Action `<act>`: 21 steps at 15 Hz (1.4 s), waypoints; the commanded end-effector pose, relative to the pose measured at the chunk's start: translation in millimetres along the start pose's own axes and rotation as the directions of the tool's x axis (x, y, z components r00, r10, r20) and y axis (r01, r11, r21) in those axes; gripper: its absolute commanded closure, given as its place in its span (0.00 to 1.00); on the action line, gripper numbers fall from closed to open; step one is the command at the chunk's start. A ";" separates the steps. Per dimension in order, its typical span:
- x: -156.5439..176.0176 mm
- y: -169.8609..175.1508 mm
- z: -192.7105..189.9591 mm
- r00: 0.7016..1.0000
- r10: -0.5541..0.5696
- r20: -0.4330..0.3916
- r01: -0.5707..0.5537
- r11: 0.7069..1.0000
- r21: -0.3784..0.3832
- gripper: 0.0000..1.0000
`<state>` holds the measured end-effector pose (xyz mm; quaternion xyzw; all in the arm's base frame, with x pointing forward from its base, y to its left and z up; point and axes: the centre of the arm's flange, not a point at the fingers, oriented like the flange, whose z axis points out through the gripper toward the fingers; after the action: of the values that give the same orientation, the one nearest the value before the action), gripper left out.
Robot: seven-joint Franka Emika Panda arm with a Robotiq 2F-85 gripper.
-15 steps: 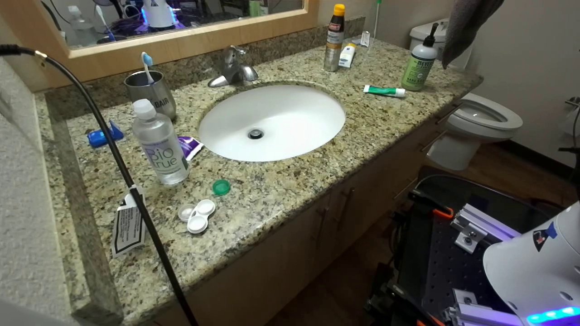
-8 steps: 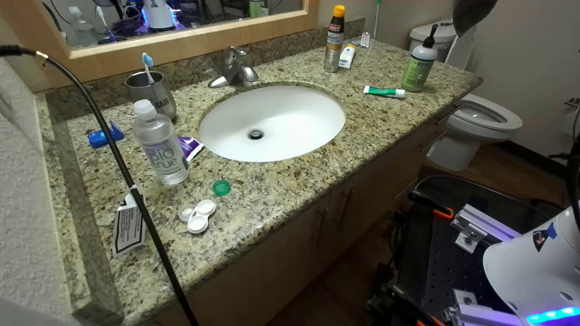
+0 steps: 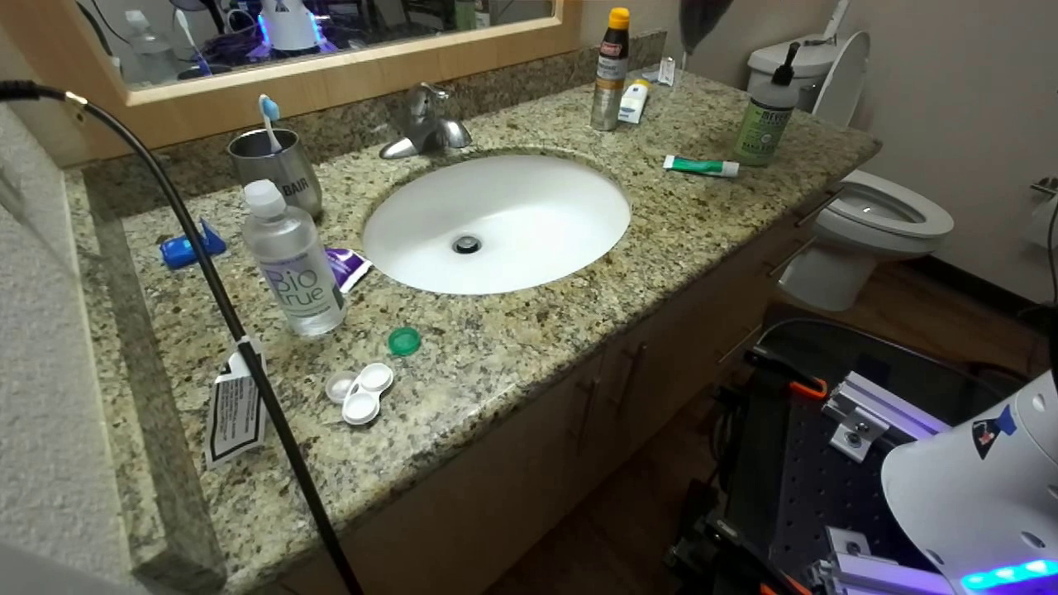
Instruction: Move the towel to the left side of the counter
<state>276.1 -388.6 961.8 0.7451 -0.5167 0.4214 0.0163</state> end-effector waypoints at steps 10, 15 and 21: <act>8.0 -103.9 -37.3 0.919 -0.393 0.042 0.378 0.906 0.190 0.99; -22.8 -167.1 -56.8 0.806 -0.590 -0.053 0.575 0.757 0.311 0.99; -79.1 -149.8 -34.9 0.845 -0.531 -0.061 0.520 0.790 0.324 0.94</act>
<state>363.4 -243.0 994.9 0.8581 -0.2117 0.4678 -0.0002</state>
